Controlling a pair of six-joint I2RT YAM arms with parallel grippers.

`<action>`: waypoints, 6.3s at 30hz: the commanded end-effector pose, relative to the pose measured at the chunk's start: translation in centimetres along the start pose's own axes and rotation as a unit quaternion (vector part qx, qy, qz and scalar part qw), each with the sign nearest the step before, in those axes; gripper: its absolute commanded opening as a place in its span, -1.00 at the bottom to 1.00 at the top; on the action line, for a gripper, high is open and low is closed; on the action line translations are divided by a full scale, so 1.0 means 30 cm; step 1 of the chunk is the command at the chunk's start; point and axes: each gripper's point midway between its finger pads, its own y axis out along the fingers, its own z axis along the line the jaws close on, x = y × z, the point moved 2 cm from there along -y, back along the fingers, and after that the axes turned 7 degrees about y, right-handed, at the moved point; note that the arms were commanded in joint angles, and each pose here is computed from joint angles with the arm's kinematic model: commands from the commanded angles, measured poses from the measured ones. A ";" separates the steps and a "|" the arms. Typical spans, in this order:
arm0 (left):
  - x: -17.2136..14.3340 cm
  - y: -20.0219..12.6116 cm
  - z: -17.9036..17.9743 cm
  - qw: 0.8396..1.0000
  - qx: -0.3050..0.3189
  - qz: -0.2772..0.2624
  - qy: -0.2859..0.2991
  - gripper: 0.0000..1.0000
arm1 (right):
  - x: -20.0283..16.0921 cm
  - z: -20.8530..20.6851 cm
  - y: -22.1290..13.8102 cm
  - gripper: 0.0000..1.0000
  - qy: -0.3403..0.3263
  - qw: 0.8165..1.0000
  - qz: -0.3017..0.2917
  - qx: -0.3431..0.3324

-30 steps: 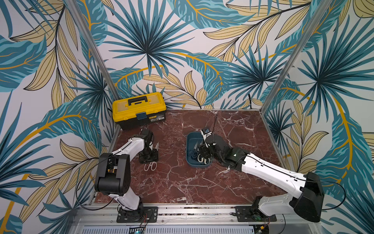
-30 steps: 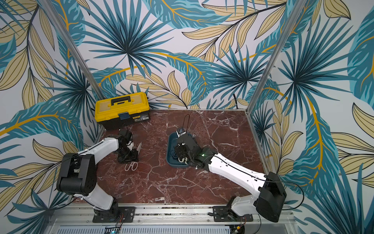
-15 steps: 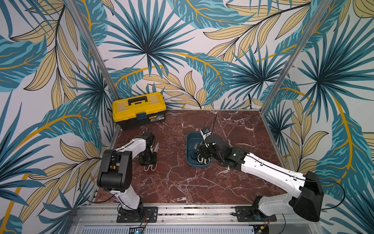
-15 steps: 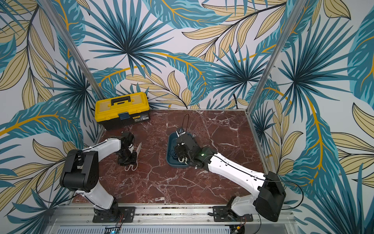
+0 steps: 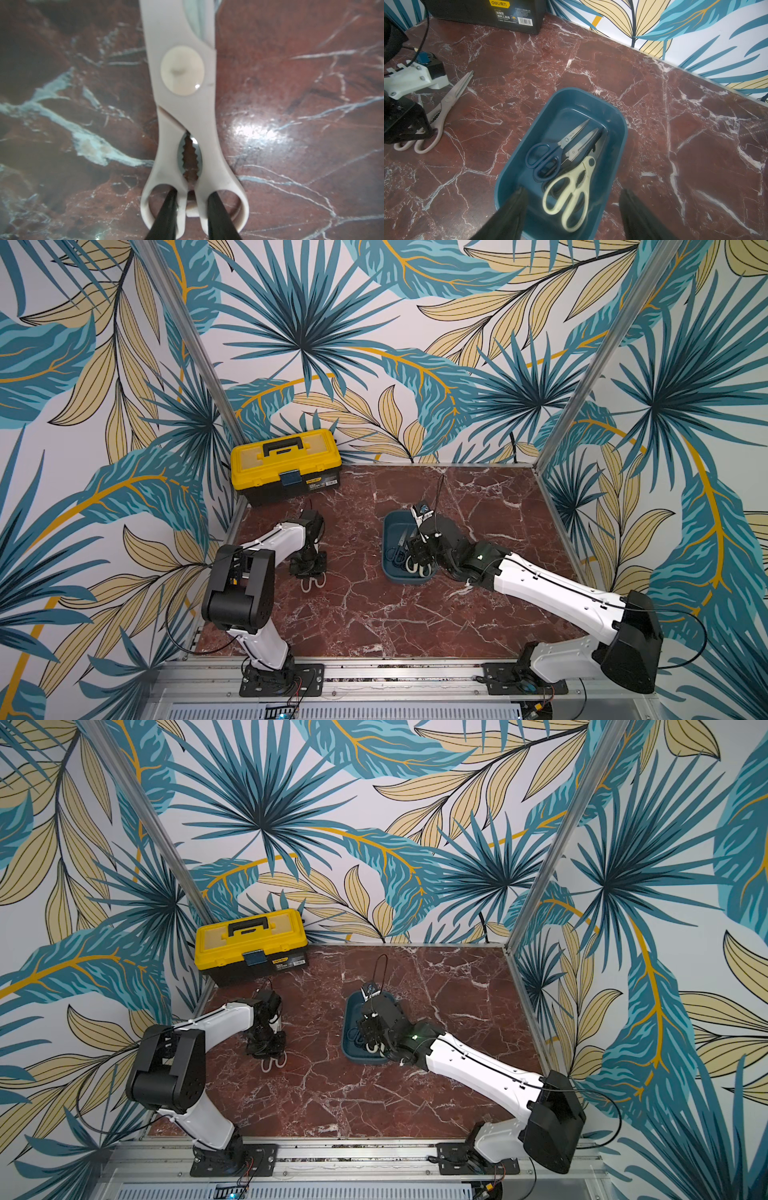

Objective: Put the scissors into the storage box
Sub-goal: Pick up the scissors from the center of the board, then place the scissors in the storage box, then adjust the scissors in the storage box, then move the scissors to the center of the board.

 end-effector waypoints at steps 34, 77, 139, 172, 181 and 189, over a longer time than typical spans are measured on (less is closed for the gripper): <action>0.152 -0.379 -0.992 0.956 -0.148 -0.149 0.205 -0.64 | 0.032 -0.307 -0.228 0.51 0.110 0.967 -0.135 -0.188; 0.209 -0.622 -0.184 0.949 -0.038 -0.312 -0.022 -0.11 | -0.089 -0.098 0.162 0.33 0.119 0.985 0.116 -0.051; 0.269 -0.075 0.207 0.994 -0.034 -0.059 -0.091 0.02 | 0.015 -0.133 0.119 0.10 0.135 0.984 0.107 -0.050; 0.449 -0.110 0.451 0.989 0.093 -0.064 -0.100 0.26 | -0.031 -0.204 0.063 0.13 0.122 0.986 0.089 -0.073; 0.358 -0.006 0.337 0.994 -0.011 -0.036 -0.101 0.09 | -0.023 -0.223 0.040 0.15 0.117 0.987 0.076 -0.081; 0.113 -0.039 0.120 0.981 -0.150 -0.051 -0.116 -0.09 | -0.009 -0.226 0.042 0.16 0.113 0.988 0.070 -0.085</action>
